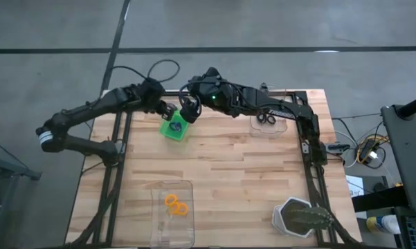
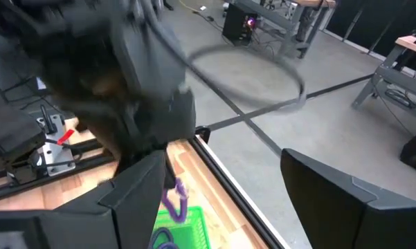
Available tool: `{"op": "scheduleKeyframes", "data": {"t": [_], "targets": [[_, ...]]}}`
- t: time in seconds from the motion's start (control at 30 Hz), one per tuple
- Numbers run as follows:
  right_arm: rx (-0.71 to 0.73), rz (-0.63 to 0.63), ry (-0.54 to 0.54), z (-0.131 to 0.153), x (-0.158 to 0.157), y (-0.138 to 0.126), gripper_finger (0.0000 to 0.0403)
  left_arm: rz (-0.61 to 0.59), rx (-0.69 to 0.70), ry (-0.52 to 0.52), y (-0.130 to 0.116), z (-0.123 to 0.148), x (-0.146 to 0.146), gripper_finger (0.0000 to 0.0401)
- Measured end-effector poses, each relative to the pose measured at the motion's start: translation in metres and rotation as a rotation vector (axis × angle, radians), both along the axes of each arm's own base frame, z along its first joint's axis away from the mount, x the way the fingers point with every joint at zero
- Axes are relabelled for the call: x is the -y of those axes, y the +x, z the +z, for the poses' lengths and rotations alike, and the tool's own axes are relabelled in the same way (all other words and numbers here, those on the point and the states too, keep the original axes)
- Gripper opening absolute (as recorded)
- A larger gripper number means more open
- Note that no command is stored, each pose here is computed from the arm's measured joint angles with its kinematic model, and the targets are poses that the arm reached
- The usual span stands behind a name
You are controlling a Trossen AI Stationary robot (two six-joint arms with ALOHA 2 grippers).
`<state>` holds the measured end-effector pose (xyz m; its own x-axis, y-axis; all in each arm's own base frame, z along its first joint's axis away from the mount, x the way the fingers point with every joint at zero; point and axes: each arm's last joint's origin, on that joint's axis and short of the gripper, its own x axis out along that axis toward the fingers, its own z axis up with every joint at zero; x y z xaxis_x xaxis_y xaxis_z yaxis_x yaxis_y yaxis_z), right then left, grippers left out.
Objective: Sort spring keychains
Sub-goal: Put the purple spring keychain into the green bin
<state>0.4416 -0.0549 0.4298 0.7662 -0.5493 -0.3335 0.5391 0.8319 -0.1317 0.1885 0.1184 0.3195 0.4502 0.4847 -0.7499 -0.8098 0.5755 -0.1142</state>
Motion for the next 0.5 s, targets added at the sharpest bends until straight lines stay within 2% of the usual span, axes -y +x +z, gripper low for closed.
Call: {"op": "scheduleKeyframes", "data": {"t": [0.4,0.5], "targets": [[0.002,0.001,0.000,0.001,0.000,0.000,0.0270,-0.004,-0.208,-0.142,0.022,-0.066,-0.013,0.0001],[0.002,0.001,0.000,0.001,0.000,0.000,0.0271,-0.045,-0.227,-0.223,0.031,-0.080,-0.017,0.0016]]}}
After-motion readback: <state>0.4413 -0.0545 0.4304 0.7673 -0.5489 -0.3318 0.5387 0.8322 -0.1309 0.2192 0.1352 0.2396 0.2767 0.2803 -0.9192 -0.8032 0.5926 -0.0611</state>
